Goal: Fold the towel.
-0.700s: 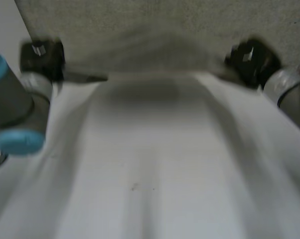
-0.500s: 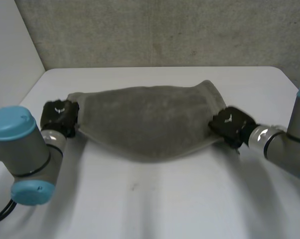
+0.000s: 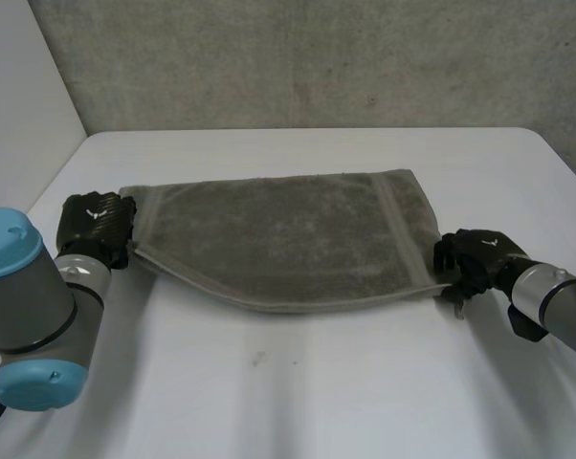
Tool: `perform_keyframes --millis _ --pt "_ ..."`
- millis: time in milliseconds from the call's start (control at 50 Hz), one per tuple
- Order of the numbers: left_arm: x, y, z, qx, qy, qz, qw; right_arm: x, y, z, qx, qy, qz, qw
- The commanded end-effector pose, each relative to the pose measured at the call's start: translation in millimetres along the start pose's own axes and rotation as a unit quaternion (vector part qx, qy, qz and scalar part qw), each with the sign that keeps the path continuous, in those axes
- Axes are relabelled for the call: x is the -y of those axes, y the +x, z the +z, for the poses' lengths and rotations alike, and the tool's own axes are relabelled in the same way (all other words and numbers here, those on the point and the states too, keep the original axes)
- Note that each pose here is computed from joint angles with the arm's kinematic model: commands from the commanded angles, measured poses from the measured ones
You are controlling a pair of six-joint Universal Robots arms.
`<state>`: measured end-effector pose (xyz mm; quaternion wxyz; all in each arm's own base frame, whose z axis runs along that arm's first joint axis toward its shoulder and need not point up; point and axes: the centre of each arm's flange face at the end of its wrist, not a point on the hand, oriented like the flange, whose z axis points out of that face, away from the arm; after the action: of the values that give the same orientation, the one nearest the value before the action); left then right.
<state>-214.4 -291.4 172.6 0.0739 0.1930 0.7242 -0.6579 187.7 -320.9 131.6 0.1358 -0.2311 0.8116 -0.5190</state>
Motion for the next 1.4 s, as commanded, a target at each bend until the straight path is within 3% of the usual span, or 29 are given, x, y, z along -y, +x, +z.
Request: perform_keyframes --millis 20,100,180,280,320,340,420,540,660,700,760,860,980,1020,1160,1300,1400 --pt "-3.2 0.1 -0.9 0.000 -0.006 0.001 1.000 -2.4 6.0 -1.3 -0.035 0.000 -0.011 0.999" --pt "-7.4 2.2 -7.5 -0.007 -0.019 0.007 1.000 7.8 7.0 -6.1 -0.037 0.019 -0.036 0.999" --pt "-7.8 1.7 -20.8 -0.019 -0.045 0.014 0.999 32.4 1.3 -28.2 -0.040 0.031 -0.130 0.990" --pt "-14.2 -1.8 -67.5 -0.069 -0.153 0.063 0.984 35.9 -10.9 -65.6 -0.003 -0.063 -0.219 0.974" --pt "-17.0 -3.5 -82.0 -0.086 -0.188 0.082 0.975 27.5 -5.6 -90.6 0.026 -0.152 -0.271 0.950" --pt "-19.1 -5.4 -96.8 -0.103 -0.221 0.097 0.965 27.5 -5.6 -90.7 0.026 -0.152 -0.271 0.950" --pt "-19.1 -9.9 -117.1 -0.124 -0.258 0.114 0.951 19.9 1.8 -116.7 0.066 -0.247 -0.316 0.914" --pt "-6.0 -12.2 -111.4 -0.112 -0.221 0.114 0.962 27.6 10.8 -113.4 0.037 -0.242 -0.331 0.911" --pt "2.8 -2.9 -72.6 -0.091 -0.155 0.110 0.977 41.4 -0.1 -90.0 0.020 -0.182 -0.358 0.916" --pt "3.4 1.8 -59.9 -0.087 -0.142 0.110 0.980 46.6 -17.6 -58.6 0.017 -0.137 -0.378 0.915" --pt "5.2 11.6 -32.9 -0.082 -0.115 0.107 0.984 50.3 -23.9 -43.7 0.005 -0.117 -0.390 0.913" --pt "1.9 22.3 11.2 -0.065 -0.085 0.102 0.989 57.0 -23.8 14.3 -0.063 -0.052 -0.427 0.901" --pt "-9.0 30.0 57.2 -0.023 -0.080 0.101 0.991 60.7 -21.0 53.7 -0.094 0.017 -0.449 0.888" --pt "-11.2 30.5 65.7 -0.007 -0.082 0.102 0.991 59.9 -22.8 73.4 -0.107 0.052 -0.481 0.869" --pt "-14.1 33.2 93.8 0.029 -0.078 0.099 0.992 54.2 -22.3 97.4 -0.113 0.077 -0.519 0.844" --pt "-18.6 45.4 96.6 0.016 -0.073 0.100 0.992 47.2 -21.6 109.6 -0.112 0.083 -0.514 0.847" --pt "-3.9 57.1 88.9 0.002 -0.049 0.094 0.994 62.8 -21.5 101.3 -0.122 0.100 -0.486 0.860"
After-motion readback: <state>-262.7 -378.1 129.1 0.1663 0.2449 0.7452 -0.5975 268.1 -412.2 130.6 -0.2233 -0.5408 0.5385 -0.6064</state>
